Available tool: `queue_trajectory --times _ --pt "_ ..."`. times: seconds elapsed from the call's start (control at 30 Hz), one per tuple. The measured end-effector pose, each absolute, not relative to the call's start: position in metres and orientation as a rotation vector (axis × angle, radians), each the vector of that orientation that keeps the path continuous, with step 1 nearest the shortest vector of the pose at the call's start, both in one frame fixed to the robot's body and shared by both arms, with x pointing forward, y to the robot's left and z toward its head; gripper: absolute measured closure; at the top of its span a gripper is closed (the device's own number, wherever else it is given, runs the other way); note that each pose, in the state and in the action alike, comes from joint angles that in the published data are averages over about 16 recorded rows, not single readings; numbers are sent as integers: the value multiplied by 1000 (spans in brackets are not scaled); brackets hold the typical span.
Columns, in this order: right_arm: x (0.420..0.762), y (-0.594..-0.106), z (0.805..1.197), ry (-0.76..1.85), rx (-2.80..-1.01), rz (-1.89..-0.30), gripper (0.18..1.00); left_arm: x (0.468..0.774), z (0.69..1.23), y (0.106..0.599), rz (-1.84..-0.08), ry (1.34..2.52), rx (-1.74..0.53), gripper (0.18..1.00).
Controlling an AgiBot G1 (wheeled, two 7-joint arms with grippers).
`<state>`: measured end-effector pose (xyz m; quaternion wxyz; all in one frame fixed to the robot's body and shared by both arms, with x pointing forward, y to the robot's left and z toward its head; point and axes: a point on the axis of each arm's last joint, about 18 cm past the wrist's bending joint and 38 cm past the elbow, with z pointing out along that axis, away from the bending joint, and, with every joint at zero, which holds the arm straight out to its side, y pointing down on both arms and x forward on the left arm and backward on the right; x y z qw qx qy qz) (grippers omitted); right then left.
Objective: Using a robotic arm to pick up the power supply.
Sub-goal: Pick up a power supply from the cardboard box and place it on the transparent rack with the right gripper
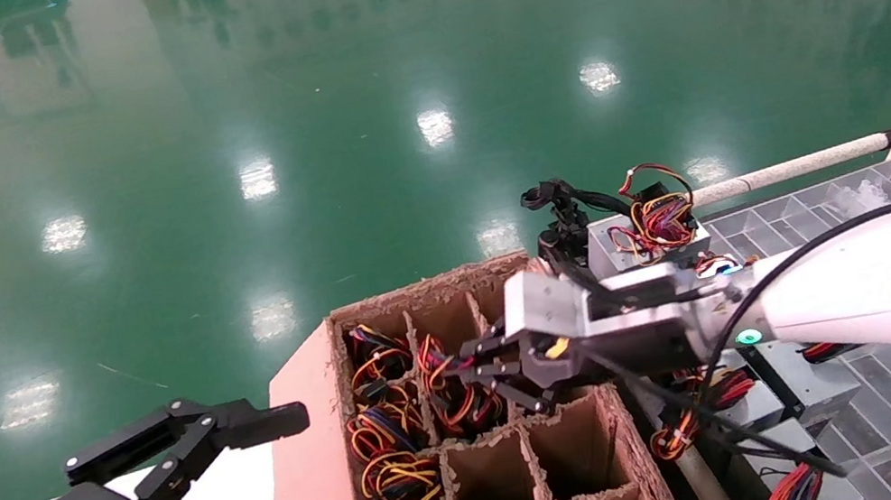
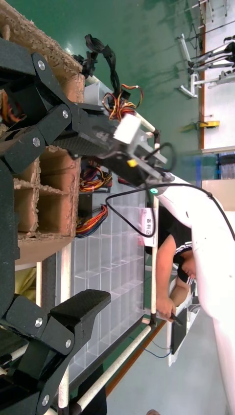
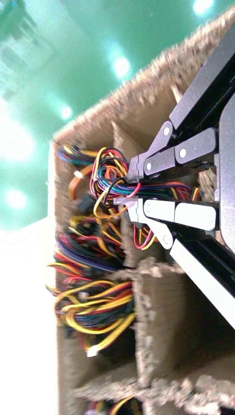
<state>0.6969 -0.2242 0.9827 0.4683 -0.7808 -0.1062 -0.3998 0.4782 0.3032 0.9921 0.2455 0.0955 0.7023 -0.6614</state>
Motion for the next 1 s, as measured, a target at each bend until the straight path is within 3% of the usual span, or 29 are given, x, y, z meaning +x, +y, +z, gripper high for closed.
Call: queue_trajectory --times 0.53,1.0 --pt "649 -273 1067 -330 -1605 -1042 966 478 992 303 -1805 1917 261 184" --pt "566 -368 1138 -382 -1457 -1249 966 478 992 303 -1805 1917 261 184"
